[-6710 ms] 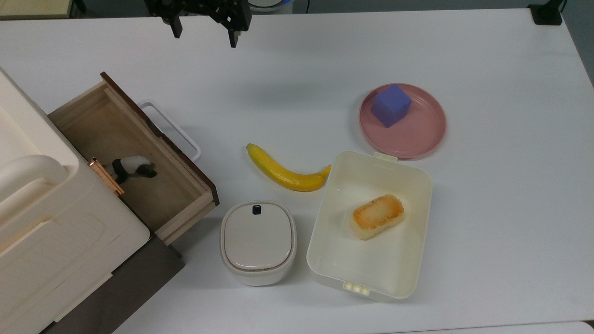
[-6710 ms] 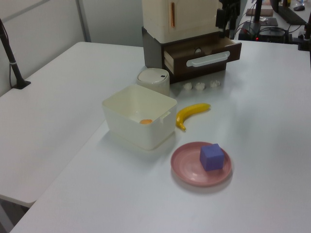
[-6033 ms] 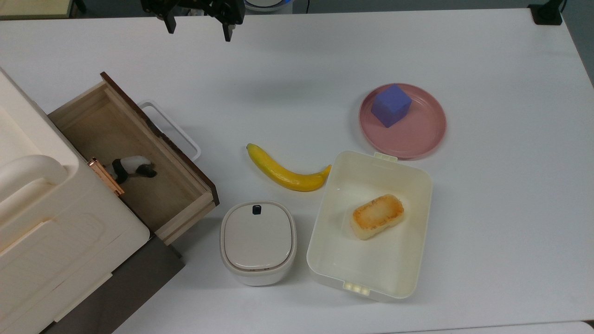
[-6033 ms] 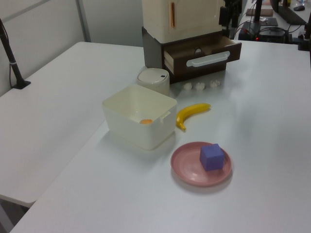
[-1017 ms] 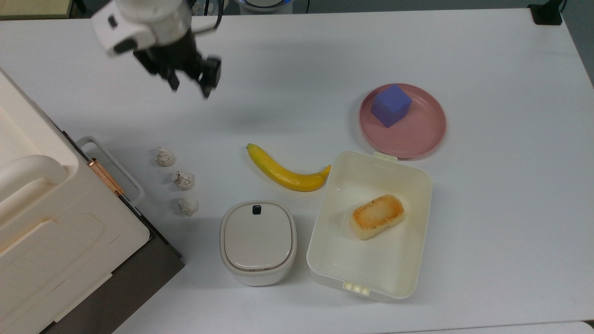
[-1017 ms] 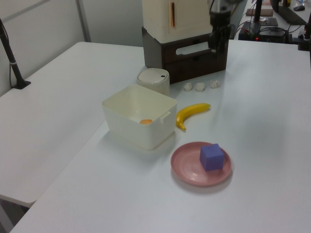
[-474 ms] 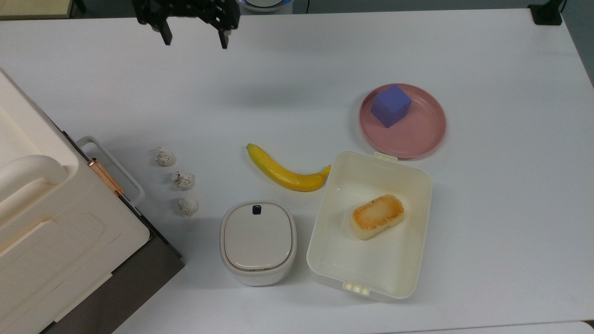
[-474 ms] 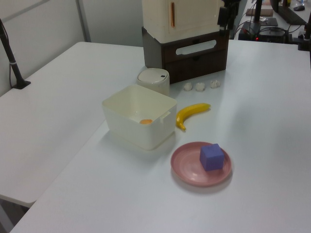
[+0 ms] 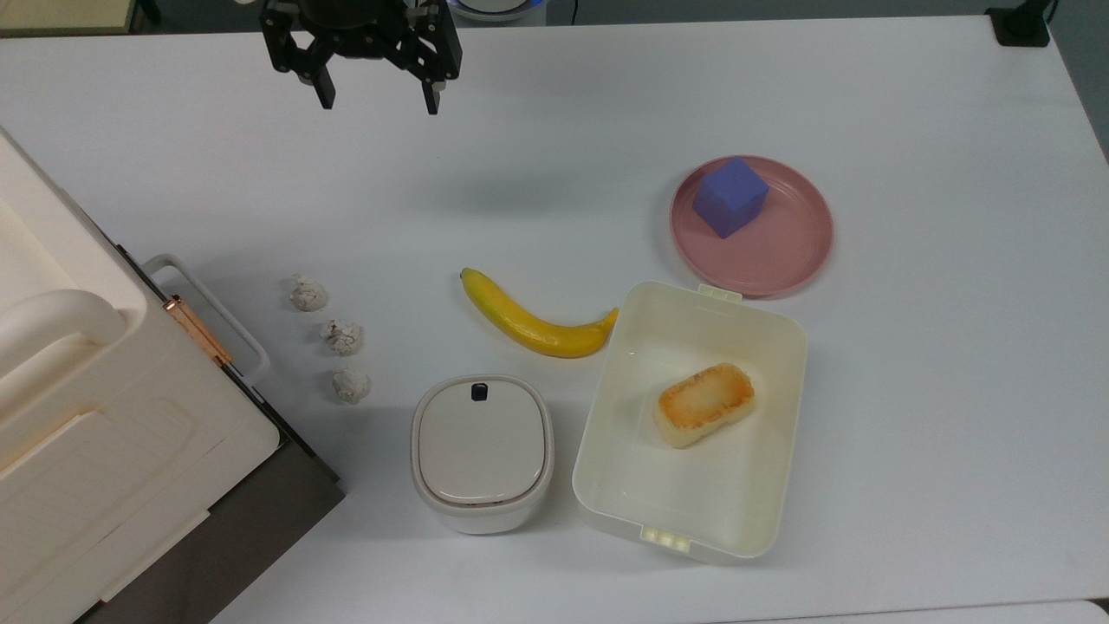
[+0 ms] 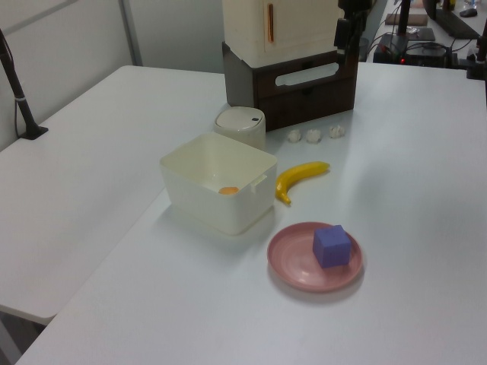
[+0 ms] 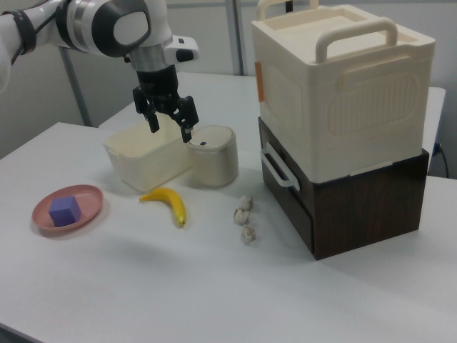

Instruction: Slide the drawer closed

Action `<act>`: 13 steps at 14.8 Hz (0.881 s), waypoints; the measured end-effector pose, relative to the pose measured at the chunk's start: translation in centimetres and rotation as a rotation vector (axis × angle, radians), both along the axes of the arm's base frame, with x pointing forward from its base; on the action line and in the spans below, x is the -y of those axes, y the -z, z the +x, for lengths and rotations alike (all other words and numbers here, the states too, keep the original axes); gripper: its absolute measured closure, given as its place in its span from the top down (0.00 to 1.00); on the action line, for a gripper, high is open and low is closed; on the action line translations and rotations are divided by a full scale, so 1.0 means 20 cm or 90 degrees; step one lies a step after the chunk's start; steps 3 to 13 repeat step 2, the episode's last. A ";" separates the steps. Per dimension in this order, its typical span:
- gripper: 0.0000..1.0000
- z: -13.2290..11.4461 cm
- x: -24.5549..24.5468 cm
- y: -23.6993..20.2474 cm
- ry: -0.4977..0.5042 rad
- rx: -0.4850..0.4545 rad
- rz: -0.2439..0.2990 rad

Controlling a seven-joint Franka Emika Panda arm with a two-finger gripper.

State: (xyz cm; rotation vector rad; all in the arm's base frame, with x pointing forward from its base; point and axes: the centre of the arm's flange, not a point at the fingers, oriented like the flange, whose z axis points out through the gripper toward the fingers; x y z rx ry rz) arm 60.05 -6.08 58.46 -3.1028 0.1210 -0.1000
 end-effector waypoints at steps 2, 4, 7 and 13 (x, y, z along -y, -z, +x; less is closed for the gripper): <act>1.00 0.00 0.00 0.00 0.001 0.000 0.000; 1.00 0.00 0.00 0.00 0.001 0.000 0.000; 1.00 0.00 0.00 0.00 0.001 0.000 0.000; 1.00 0.00 0.00 0.00 0.001 0.000 0.000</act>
